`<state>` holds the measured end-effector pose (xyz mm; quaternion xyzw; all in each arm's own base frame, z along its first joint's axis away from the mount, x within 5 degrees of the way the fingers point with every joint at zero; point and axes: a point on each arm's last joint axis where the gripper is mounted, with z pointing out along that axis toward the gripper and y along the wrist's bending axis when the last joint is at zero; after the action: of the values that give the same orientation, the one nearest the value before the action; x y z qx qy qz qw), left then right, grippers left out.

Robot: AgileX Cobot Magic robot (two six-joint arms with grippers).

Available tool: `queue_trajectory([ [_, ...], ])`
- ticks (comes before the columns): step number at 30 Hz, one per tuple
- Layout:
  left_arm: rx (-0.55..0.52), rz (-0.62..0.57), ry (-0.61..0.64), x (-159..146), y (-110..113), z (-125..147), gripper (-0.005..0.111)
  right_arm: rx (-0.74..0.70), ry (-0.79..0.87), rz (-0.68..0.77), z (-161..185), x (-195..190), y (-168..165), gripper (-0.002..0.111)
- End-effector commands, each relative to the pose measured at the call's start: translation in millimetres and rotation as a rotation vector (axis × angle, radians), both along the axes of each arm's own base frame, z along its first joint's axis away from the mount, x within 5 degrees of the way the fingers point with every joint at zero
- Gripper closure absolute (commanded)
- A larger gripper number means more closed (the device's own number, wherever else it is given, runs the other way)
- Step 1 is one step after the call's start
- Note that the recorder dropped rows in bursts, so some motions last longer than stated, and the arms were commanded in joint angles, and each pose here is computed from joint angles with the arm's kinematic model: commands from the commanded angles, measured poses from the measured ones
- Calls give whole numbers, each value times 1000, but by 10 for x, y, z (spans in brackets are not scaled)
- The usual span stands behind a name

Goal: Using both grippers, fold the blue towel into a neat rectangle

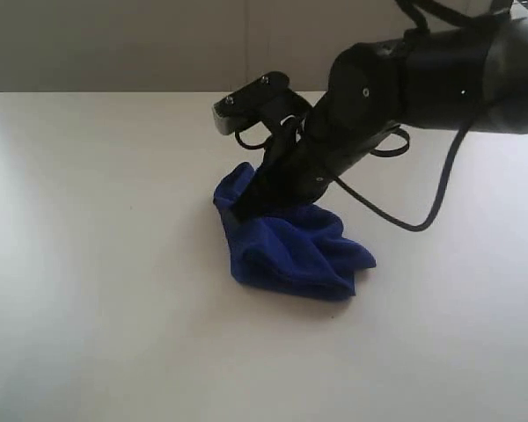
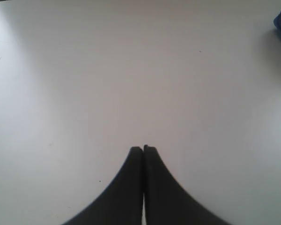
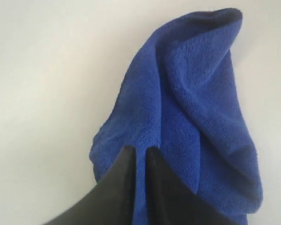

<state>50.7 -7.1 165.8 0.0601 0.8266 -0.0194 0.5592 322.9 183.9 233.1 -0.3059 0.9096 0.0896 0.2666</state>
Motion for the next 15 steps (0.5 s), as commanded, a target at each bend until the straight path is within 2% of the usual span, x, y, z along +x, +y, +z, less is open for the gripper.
queue_trajectory([
  [1, -3, -1, -1, -1, -1, -12, 107, 12, 4, -63, 100, 21, -145, 104],
  [7, -3, -1, -1, -1, -1, -12, 107, 14, 24, -76, 41, 50, -159, 101],
  [15, -3, -1, -1, -1, -1, -12, 107, 10, -44, 94, 19, -73, 189, 77],
])
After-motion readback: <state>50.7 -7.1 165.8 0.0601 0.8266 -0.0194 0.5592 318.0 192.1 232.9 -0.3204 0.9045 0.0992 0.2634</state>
